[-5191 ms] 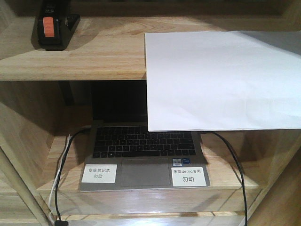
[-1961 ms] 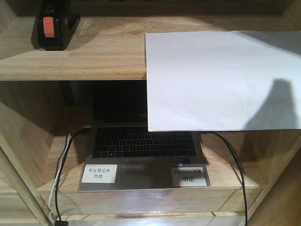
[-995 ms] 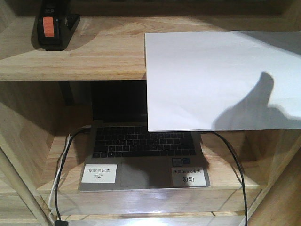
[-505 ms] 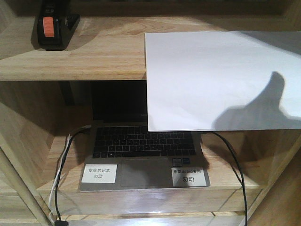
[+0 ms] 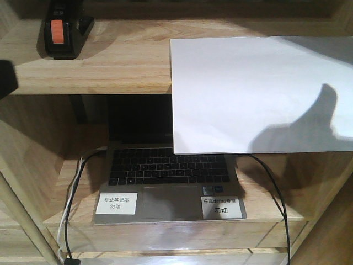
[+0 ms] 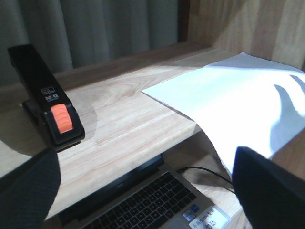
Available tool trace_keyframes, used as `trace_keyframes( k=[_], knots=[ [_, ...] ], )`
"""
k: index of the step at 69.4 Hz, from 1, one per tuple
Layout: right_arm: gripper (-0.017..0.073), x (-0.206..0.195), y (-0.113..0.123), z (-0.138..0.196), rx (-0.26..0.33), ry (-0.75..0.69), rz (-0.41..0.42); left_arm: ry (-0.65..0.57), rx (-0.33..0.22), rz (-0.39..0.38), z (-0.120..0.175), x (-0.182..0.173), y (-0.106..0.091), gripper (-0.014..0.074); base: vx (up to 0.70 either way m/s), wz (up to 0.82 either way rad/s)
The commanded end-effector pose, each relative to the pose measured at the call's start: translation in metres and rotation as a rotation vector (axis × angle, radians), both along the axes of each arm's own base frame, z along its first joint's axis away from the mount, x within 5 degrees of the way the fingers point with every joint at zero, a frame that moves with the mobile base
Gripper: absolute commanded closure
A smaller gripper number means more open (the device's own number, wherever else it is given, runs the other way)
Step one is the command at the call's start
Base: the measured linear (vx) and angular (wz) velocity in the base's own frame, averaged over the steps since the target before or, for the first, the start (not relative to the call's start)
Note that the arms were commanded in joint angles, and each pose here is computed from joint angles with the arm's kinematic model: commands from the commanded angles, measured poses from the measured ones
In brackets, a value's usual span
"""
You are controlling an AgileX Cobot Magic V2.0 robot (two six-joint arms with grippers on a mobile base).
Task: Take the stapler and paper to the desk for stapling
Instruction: 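Move the left gripper toward the black stapler on the shelf, then close the left gripper on the black stapler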
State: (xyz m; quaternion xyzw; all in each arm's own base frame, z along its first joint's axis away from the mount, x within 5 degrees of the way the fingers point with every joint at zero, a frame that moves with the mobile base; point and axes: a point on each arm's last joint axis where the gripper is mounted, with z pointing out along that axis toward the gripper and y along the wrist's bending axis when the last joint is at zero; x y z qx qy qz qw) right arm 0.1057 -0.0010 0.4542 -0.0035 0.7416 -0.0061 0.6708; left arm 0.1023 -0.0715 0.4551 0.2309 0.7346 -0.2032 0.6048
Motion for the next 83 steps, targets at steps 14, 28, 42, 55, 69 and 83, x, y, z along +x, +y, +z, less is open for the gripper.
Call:
trace_keyframes(
  k=[14,28,42,55,69,83],
  knots=[
    [0.0126,0.0,-0.001,0.013,-0.004,-0.087,-0.011,-0.05,-0.086,0.132,0.045,0.044,-0.015,-0.0087,0.0,0.0],
    [0.0126,0.0,-0.001,0.013,-0.004,-0.087,-0.011,-0.009,-0.088,0.197,0.058,0.083,-0.036,-0.0083,0.0,0.0],
    [0.0126,0.0,-0.001,0.013,-0.004,-0.087,-0.011,0.064,-0.048,0.291,0.066,0.117,-0.058,-0.0071,0.0,0.0],
    [0.0126,0.0,-0.001,0.013,-0.004,-0.087,-0.011,0.188,-0.041,0.467,0.07,0.143,-0.062,-0.0066,0.0,0.0],
    [0.0126,0.0,-0.001,0.013,-0.004,-0.087,-0.011,0.268,-0.022,0.537,0.065,0.165,-0.072,-0.0055,0.0,0.0],
    [0.0126,0.0,-0.001,0.013,-0.004,-0.087,-0.011,0.313,0.015,0.591,0.05,0.186,-0.071,-0.0045,0.0,0.0]
  ],
)
